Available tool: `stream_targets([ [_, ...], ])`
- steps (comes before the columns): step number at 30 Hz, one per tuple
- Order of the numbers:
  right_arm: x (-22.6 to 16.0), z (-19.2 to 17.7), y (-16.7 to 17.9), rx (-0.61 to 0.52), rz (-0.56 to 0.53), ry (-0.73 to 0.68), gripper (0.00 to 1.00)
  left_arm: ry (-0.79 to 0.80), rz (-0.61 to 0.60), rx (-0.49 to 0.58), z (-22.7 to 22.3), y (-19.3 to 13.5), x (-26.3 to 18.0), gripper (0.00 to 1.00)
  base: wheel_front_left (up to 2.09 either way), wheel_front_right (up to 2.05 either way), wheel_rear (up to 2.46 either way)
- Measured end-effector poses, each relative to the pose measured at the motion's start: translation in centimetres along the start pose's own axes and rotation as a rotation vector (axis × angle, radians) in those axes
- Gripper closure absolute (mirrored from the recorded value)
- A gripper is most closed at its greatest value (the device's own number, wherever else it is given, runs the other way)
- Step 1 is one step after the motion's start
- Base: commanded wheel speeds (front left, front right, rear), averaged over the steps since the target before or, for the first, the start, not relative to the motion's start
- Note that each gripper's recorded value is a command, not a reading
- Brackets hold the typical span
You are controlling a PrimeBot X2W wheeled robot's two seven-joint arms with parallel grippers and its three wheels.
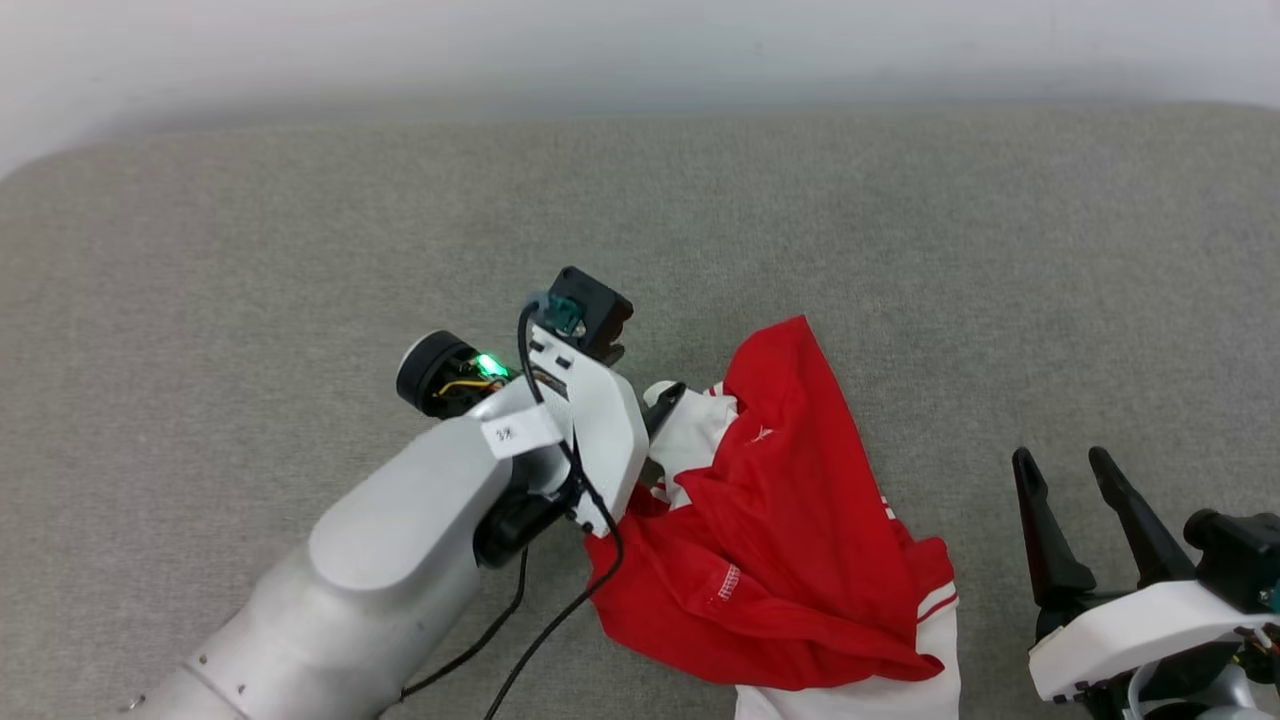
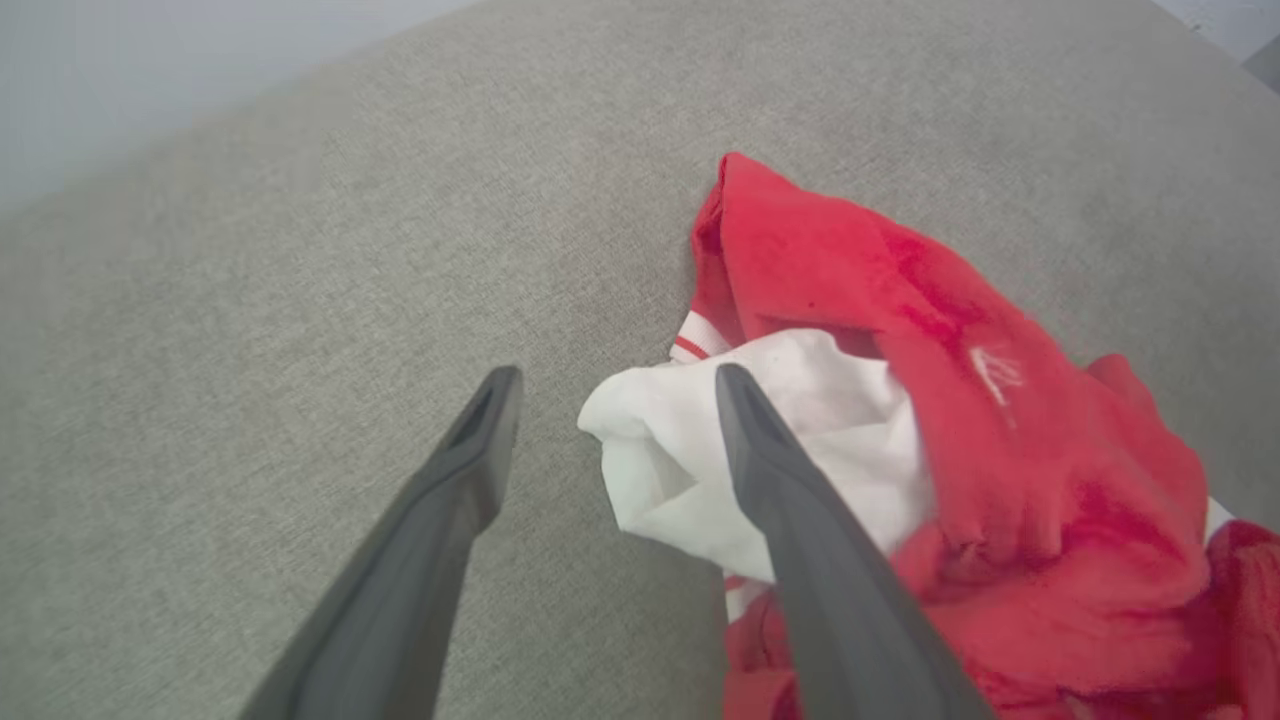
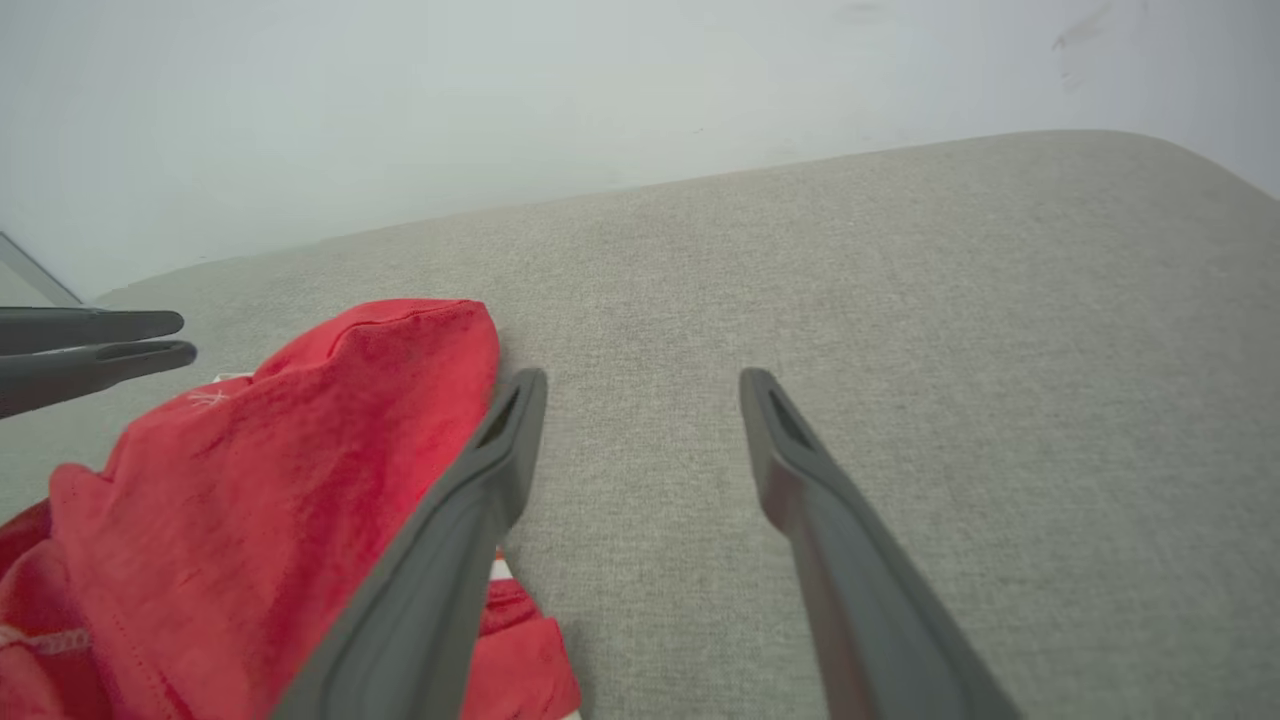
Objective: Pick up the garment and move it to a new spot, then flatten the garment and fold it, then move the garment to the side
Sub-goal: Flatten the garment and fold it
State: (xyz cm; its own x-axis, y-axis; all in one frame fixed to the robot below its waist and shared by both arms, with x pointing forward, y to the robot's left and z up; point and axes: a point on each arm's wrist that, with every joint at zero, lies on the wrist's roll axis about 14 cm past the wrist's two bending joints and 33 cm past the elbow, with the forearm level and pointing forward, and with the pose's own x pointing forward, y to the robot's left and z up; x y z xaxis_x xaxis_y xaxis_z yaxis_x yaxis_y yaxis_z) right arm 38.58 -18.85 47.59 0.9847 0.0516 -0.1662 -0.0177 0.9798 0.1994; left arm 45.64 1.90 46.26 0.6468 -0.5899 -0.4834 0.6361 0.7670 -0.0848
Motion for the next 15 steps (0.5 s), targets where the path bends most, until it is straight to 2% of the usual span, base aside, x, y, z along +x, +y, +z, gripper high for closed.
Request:
stream_targets([
  [4,0.4,-0.9,-0.6,0.002,-0.018,0.024,0.00,0.133,-0.025,-0.003,-2.5,0.6,1.7,0.00,0.00,0.00,0.00],
  [7,0.6,-1.1,-0.9,0.003,-0.027,0.026,0.00,0.175,-0.043,0.005,-3.3,0.5,2.5,0.00,0.00,0.00,0.00],
  [12,0.8,-1.9,-1.8,0.006,-0.054,0.047,0.00,0.365,-0.081,0.061,-7.4,0.1,3.8,0.00,0.00,0.00,0.00],
  [13,0.9,-2.0,-1.9,0.005,-0.055,0.046,0.00,0.387,-0.086,0.071,-7.7,0.1,3.9,0.17,0.00,0.00,0.00],
  [14,0.9,-1.9,-1.9,0.005,-0.057,0.046,0.00,0.401,-0.092,0.085,-7.8,-0.1,4.0,0.42,0.00,0.00,0.00],
  [15,0.9,-1.9,-2.0,0.005,-0.058,0.043,0.00,0.399,-0.096,0.092,-7.8,-0.2,4.1,0.72,0.00,0.00,0.00],
])
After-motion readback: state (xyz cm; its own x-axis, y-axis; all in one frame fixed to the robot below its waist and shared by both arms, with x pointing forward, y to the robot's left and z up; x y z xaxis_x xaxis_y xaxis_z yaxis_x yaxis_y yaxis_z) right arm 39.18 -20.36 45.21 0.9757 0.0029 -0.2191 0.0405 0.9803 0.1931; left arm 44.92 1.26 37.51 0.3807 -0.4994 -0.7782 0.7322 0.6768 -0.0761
